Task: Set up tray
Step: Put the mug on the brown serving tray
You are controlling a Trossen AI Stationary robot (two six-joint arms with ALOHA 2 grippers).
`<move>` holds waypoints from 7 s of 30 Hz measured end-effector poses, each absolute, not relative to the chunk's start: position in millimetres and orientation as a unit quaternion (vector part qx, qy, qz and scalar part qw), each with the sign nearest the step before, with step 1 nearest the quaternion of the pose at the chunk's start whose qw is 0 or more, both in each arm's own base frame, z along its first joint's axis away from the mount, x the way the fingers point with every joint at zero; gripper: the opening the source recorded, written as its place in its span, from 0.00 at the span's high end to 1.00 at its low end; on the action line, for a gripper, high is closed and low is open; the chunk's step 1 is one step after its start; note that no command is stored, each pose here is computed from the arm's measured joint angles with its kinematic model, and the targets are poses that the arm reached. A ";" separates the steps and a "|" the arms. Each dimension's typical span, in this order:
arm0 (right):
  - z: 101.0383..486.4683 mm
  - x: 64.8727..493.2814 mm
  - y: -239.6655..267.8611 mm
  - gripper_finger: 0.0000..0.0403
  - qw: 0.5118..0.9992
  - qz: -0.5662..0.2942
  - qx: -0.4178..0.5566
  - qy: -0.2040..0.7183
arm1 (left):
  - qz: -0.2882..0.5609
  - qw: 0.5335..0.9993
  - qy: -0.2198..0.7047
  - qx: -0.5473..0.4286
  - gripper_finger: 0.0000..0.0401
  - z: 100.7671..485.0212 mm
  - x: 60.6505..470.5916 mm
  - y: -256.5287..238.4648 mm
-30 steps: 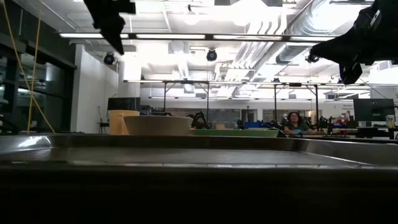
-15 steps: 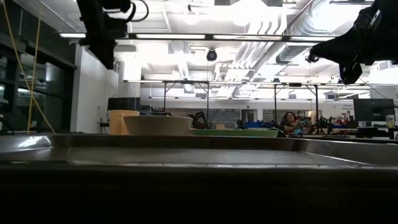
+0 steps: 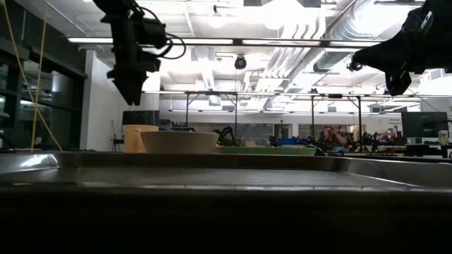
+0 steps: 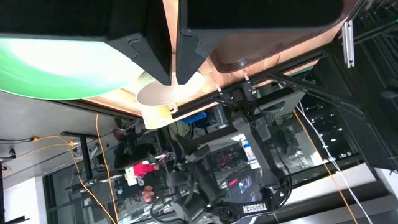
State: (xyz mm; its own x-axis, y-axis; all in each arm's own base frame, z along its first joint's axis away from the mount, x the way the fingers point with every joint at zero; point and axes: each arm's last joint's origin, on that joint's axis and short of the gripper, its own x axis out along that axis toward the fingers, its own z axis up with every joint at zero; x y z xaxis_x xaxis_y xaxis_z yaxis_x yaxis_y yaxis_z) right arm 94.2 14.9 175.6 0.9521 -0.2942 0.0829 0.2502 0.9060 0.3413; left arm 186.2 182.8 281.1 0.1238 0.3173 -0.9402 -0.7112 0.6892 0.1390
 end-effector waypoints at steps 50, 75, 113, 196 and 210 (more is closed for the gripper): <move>175.5 94.2 14.9 1.00 0.974 -0.140 0.167 -0.066 | 0.379 0.684 0.569 -0.255 0.35 232.4 180.8 239.9; 175.6 94.2 14.9 1.00 0.971 -0.139 0.180 -0.068 | 0.381 0.684 0.583 -0.218 0.60 232.8 180.3 241.6; 175.9 94.2 14.9 1.00 0.969 -0.138 0.191 -0.071 | 0.367 0.695 0.580 -0.214 0.75 223.4 180.4 240.6; 175.8 94.3 15.2 1.00 0.968 -0.133 0.201 -0.071 | 0.263 0.734 0.588 -0.216 0.97 305.0 144.3 185.4; 175.8 94.3 15.1 1.00 0.968 -0.134 0.200 -0.071 | 0.258 0.756 0.560 -0.221 0.97 339.1 126.6 126.8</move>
